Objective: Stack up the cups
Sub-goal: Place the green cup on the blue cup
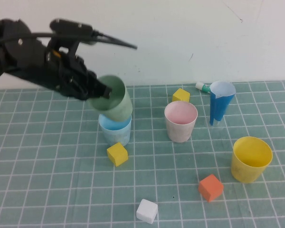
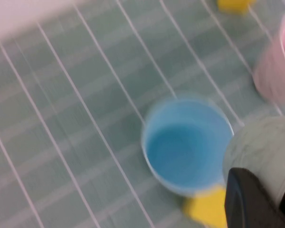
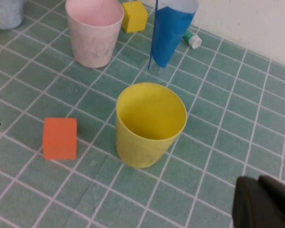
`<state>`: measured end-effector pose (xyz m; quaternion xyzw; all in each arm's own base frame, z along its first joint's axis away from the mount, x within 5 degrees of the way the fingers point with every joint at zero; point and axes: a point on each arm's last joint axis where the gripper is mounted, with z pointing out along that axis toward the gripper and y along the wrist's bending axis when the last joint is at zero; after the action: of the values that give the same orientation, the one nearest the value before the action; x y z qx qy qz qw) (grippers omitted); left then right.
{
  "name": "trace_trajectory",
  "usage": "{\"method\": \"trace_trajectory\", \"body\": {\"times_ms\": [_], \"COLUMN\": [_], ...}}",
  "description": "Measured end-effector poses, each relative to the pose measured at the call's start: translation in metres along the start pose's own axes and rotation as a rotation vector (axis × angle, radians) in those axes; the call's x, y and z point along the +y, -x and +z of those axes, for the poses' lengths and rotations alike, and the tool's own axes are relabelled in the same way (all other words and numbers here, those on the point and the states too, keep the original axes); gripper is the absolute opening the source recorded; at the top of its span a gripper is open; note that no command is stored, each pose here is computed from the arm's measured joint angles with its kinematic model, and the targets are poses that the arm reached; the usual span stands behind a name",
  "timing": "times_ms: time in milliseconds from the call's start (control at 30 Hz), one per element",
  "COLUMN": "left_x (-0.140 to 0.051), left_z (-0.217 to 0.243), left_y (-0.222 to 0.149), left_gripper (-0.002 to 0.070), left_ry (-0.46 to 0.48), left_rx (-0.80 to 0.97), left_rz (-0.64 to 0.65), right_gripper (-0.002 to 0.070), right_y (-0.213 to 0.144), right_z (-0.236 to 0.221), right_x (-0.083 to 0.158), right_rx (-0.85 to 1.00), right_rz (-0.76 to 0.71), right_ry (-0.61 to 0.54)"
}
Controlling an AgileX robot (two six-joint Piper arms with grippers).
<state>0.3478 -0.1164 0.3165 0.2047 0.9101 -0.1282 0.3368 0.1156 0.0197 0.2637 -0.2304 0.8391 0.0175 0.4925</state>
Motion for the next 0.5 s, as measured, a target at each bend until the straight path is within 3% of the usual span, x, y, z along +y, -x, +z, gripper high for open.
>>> {"method": "trace_trajectory", "body": {"times_ms": [167, 500], "left_x": [0.006, 0.019], "left_z": [0.02, 0.06], "left_y": [0.017, 0.007], "left_gripper": [0.0011, 0.0011], "left_ry": [0.015, 0.057], "left_rx": [0.001, 0.097], "left_rz": [0.024, 0.061], "right_gripper": [-0.0003, -0.0003], "right_y": [0.0, -0.001], "right_z": [0.0, 0.0], "right_x": [0.0, 0.0], "right_rx": [0.0, 0.003], "right_rz": [0.0, 0.001], "right_ry": [0.0, 0.001]}}
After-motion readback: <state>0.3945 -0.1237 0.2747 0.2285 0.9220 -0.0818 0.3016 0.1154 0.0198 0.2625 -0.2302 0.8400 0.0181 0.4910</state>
